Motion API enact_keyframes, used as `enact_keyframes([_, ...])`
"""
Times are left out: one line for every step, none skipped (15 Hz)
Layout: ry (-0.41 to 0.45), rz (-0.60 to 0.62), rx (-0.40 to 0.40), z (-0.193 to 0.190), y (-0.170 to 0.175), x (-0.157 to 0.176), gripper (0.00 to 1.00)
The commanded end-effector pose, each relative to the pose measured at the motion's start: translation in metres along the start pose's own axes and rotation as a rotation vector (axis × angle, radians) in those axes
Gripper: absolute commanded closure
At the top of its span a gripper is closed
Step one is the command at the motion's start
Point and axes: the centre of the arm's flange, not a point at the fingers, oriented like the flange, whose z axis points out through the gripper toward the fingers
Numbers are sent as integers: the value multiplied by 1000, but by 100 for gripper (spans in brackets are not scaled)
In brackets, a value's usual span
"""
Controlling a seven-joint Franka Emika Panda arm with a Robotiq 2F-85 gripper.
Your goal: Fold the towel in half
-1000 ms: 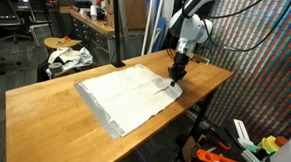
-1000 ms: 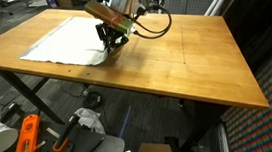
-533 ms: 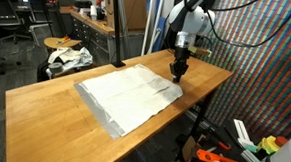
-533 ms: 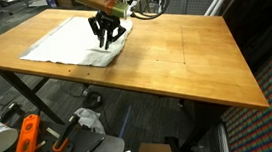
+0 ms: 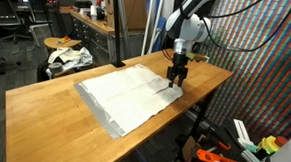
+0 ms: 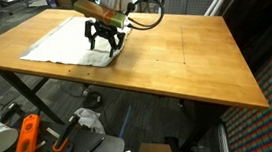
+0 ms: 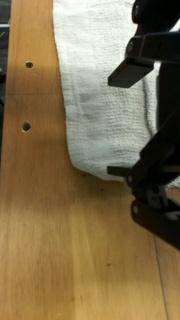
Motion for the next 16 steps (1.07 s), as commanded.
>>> enact_keyframes([33,9,-13,6,7,5,0])
enact_keyframes([34,10,-14,8,8,6,0])
enact_keyframes([34,11,-18,10,10,5,0])
enact_keyframes([27,11,-20,11,12,5,0])
enact_keyframes([14,10,-23,14,13,5,0])
enact_keyframes([2,9,-26,16,14,5,0])
enact_keyframes([-11,5,-28,20,15,4,13])
enact_keyframes([-20,4,-32,22,16,4,26])
enact_keyframes([-32,-2,-36,22,16,3,30])
enact_keyframes([-41,-7,-38,21,17,2,38])
enact_keyframes([-55,-11,-42,20,18,1,47])
enact_keyframes([-69,-14,-45,20,19,0,55])
enact_keyframes([-82,-17,-44,19,20,0,64])
enact_keyframes([-98,-23,-44,20,20,-1,70])
enact_keyframes([-109,-27,-38,21,20,-1,77])
enact_keyframes([-121,-29,-35,23,20,-2,86])
